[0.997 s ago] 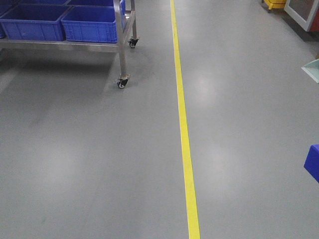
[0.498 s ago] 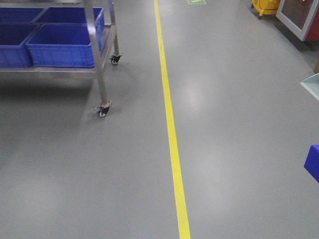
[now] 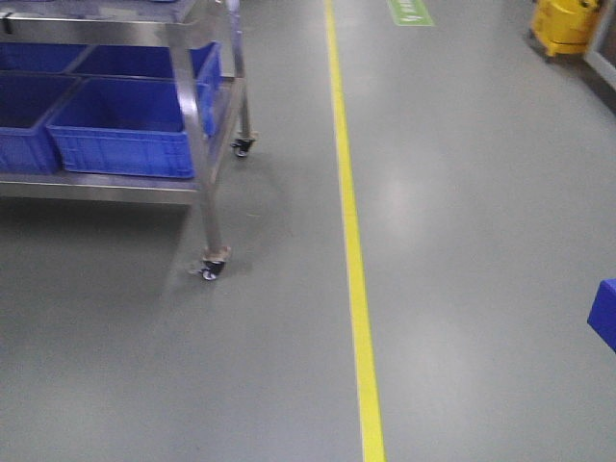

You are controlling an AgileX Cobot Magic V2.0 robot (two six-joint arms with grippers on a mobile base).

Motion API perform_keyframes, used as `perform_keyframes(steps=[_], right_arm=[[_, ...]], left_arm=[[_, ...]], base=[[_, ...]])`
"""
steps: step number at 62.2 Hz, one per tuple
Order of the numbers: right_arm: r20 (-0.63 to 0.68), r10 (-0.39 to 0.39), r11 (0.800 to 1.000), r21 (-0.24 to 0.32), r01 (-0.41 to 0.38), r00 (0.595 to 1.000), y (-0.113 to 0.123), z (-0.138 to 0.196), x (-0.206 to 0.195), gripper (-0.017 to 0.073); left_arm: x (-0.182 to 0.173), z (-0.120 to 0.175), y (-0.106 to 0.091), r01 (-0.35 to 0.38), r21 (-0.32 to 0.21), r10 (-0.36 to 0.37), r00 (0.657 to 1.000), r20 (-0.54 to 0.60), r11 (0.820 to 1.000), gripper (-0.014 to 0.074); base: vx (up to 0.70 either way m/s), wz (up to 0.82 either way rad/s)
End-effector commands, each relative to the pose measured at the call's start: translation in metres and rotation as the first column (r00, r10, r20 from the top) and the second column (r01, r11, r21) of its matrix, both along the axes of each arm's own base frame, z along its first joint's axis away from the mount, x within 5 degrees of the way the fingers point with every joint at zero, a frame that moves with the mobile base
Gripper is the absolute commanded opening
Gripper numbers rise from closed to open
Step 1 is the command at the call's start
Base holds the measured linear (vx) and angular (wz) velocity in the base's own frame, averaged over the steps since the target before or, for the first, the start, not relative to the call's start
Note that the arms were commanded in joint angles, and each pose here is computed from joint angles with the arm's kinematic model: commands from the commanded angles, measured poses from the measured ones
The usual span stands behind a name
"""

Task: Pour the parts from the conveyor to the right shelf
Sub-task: 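Drive along the yellow floor line carrying the blue block, then drive down the aisle between the blue-bin shelves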

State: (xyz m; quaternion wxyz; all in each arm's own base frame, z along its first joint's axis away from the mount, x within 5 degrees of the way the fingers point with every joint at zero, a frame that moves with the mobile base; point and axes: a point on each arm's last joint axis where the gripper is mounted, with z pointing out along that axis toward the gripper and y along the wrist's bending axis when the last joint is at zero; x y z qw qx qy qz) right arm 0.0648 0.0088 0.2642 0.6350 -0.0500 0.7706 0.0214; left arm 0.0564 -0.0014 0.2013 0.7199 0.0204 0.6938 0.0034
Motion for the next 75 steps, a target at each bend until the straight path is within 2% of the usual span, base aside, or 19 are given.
perform_keyframes(steps=[1,48,75], right_arm=[[0.092,-0.023,1.0,0.004,0.023,0.996,-0.0019,0.0148,0.0012,-0.0005],[0.092,-0.023,1.0,0.004,0.023,0.996,-0.0019,0.0148,0.0012,-0.0005],[0.092,-0.023,1.0,0.004,0.023,0.996,-0.0019,0.0148,0.0012,-0.0005]], left_arm=[[0.0,-0.0029,0.0,0.002,-0.01,-0.001,0.999,0.053,1.0,-0.0006],[0.0,-0.0029,0.0,0.002,-0.01,-0.001,0.999,0.053,1.0,-0.0006],[0.0,-0.0029,0.0,0.002,-0.01,-0.001,0.999,0.053,1.0,-0.0006]], base=[[0.59,0.46],[0.5,0.63],[0.34,0.96]])
